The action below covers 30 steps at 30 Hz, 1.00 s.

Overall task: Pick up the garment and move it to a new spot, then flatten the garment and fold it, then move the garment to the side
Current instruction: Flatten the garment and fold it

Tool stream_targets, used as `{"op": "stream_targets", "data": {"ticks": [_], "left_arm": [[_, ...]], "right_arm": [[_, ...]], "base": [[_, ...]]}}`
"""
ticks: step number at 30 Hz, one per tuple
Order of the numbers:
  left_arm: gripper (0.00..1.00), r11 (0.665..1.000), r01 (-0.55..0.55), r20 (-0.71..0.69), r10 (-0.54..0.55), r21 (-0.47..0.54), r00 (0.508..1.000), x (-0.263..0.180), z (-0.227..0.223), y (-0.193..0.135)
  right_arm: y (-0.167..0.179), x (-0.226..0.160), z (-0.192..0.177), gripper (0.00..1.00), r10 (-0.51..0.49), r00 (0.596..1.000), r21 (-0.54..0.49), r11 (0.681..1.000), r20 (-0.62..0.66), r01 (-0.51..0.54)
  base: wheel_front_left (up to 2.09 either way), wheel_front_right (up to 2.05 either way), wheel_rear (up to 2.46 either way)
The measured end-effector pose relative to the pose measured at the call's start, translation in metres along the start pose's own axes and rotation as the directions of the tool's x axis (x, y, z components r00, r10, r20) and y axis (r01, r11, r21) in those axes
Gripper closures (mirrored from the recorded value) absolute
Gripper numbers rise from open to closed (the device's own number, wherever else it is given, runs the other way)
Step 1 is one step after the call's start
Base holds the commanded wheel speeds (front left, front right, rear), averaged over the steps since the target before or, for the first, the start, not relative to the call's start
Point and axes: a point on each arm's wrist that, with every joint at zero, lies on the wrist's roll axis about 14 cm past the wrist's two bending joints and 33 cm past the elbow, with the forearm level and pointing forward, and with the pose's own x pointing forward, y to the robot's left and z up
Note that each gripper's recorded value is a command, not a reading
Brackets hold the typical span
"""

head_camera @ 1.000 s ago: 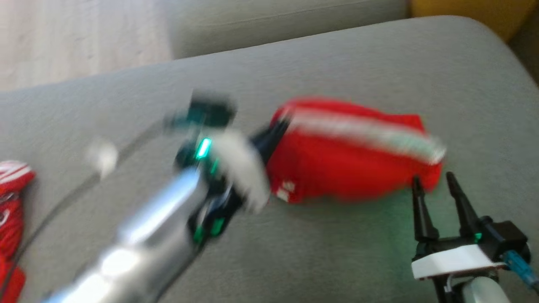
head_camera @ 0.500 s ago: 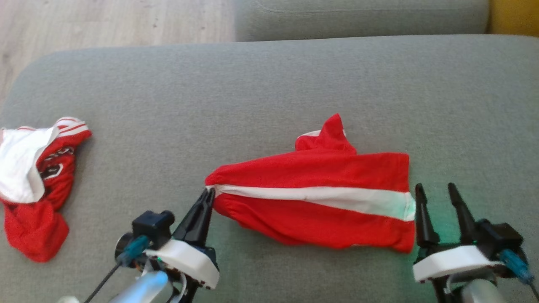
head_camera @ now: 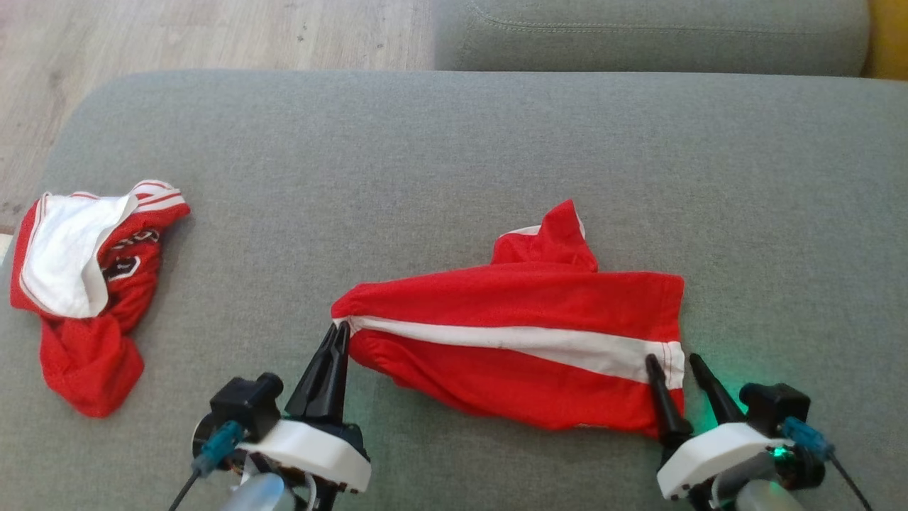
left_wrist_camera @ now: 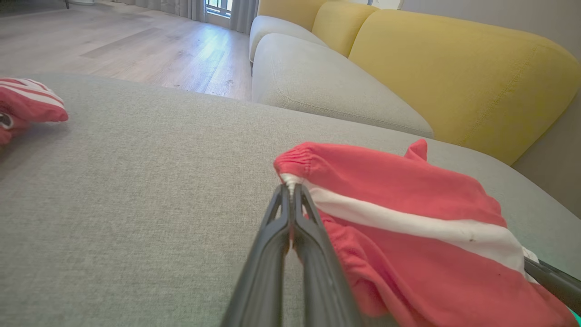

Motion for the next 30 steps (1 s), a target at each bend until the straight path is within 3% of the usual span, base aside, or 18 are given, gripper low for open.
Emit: {"op": "stream_targets", "data": {"ticks": [1,2,3,10,15,22,27,30], "left_arm": [[1.00,1.000,-0.003,0.004,0.003,0.002,1.000,0.001,0.001,0.000],[1.00,1.000,-0.001,0.007,0.001,0.003,1.000,0.001,0.001,0.000],[1.00,1.000,-0.001,0.013,0.001,0.002,1.000,0.002,0.002,0.001],[1.00,0.999,0.031,0.032,-0.032,0.037,0.999,0.007,0.007,-0.004],[1.00,0.987,0.131,0.080,-0.139,0.093,0.987,0.017,0.029,-0.026],[1.00,0.907,0.306,0.203,-0.370,0.288,0.906,0.079,0.151,-0.080],[1.00,0.830,0.345,0.216,-0.469,0.438,0.856,0.129,0.223,-0.119],[1.00,0.810,0.360,0.249,-0.508,0.463,0.825,0.157,0.253,-0.143]], "right_arm": [[-0.001,0.000,0.000,0.57,0.002,1.000,0.001,1.000,-0.001,-0.002],[-0.002,0.000,0.000,0.84,0.004,1.000,-0.002,1.000,-0.003,-0.004],[-0.002,-0.001,-0.001,1.00,0.008,1.000,-0.006,1.000,-0.007,-0.008],[0.000,-0.002,0.013,1.00,0.023,0.999,-0.007,1.000,0.037,-0.023],[-0.013,-0.003,0.072,1.00,0.001,0.977,-0.018,1.000,0.213,0.003],[-0.036,0.012,0.209,1.00,0.032,0.878,-0.138,0.990,0.477,0.039],[-0.047,0.027,0.335,1.00,0.086,0.770,-0.255,0.962,0.633,0.101],[-0.056,0.035,0.384,1.00,0.099,0.728,-0.303,0.940,0.678,0.154]], "base": [[0.00,0.00,0.00],[0.00,0.00,0.00],[0.00,0.00,0.00],[0.00,0.00,0.00],[0.00,0.00,0.00],[0.00,0.00,0.00],[0.00,0.00,0.00],[0.00,0.00,0.00]]}}
